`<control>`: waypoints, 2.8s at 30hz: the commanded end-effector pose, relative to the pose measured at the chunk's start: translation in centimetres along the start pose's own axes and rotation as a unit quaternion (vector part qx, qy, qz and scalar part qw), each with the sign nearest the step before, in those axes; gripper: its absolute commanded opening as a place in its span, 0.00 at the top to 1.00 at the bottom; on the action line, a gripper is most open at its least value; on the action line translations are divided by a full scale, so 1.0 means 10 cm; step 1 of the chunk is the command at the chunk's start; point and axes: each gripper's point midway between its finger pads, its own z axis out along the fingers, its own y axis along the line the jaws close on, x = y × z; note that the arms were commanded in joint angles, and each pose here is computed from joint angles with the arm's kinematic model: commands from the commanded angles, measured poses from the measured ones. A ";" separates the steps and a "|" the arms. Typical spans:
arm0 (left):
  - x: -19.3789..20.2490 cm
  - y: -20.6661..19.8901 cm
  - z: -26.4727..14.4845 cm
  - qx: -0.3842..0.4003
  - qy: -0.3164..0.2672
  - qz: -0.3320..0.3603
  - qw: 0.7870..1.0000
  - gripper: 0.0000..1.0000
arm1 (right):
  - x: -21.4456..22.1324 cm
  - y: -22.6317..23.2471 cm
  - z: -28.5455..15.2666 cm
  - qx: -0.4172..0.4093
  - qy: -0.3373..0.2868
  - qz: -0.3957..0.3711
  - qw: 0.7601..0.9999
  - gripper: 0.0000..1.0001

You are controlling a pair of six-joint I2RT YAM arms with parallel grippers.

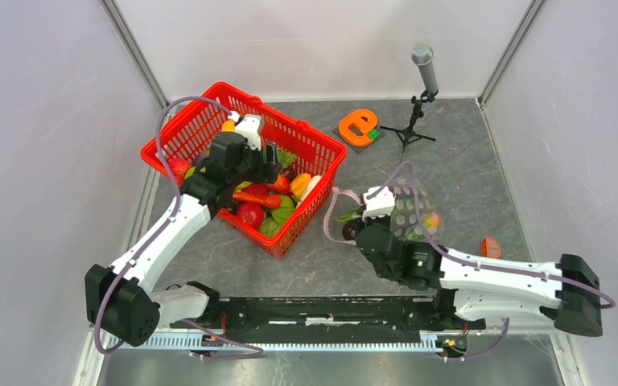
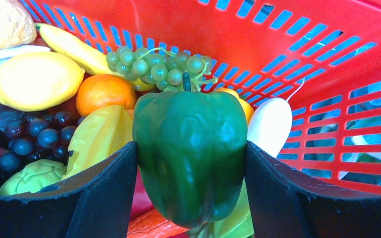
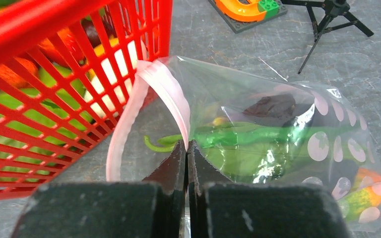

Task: Place the food in the zip-top bag and seal the zipper
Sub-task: Pick up the zipper food storage bag at the center of the board, then place the fake vegetable in the zipper food storage bag.

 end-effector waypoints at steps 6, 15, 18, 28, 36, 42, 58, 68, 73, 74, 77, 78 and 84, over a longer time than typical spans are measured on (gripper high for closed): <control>-0.20 0.06 -0.25 -0.015 -0.040 -0.001 0.999 0.69 | -0.47 -0.34 -0.14 -0.028 -0.056 0.104 0.993 1.00; -0.39 -0.21 -0.13 0.051 -0.026 -0.003 0.998 0.70 | -0.78 -0.74 -0.17 -0.015 -0.099 0.070 0.993 1.00; -0.48 -0.25 -0.08 0.057 -0.030 -0.011 0.998 0.70 | -0.80 -0.73 -0.16 -0.023 -0.097 0.055 0.994 1.00; -0.95 -0.68 -0.43 0.157 -0.090 -0.006 0.983 0.70 | -1.17 -0.65 -0.20 -0.062 -0.122 0.051 0.989 1.00; -0.96 -1.29 -0.97 0.299 -0.098 0.027 0.949 0.70 | -1.31 -0.57 -0.18 -0.073 -0.120 0.080 0.987 1.00; -0.74 -1.80 -1.19 0.367 -0.076 0.073 0.924 0.70 | -1.21 -0.54 -0.13 -0.067 -0.096 0.110 0.987 1.00; -0.31 -2.77 -0.69 0.402 0.000 0.101 0.910 0.71 | -1.33 -0.65 -0.34 -0.080 -0.119 0.177 0.974 1.00; -0.41 -2.80 -0.16 0.305 -0.020 0.093 0.948 0.70 | -1.37 -0.56 -0.40 -0.114 -0.123 0.187 0.968 1.00; -0.51 -2.94 -0.17 0.334 -0.047 0.088 0.937 0.61 | -1.44 -0.64 -0.45 -0.103 -0.137 0.222 0.960 1.00; -0.52 -2.97 -0.18 0.341 -0.049 0.087 0.935 0.58 | -1.45 -0.67 -0.45 -0.095 -0.140 0.232 0.958 1.00; -0.56 -3.10 -0.24 0.374 -0.054 0.091 0.922 0.39 | -1.51 -0.79 -0.46 -0.069 -0.151 0.253 0.953 1.00; -0.58 -3.13 -0.26 0.383 -0.056 0.093 0.918 0.33 | -1.53 -0.84 -0.47 -0.055 -0.153 0.254 0.953 1.00; -0.62 -3.19 -0.37 0.405 -0.043 0.105 0.907 0.00 | -1.58 -1.11 -0.50 0.006 -0.174 0.262 0.949 1.00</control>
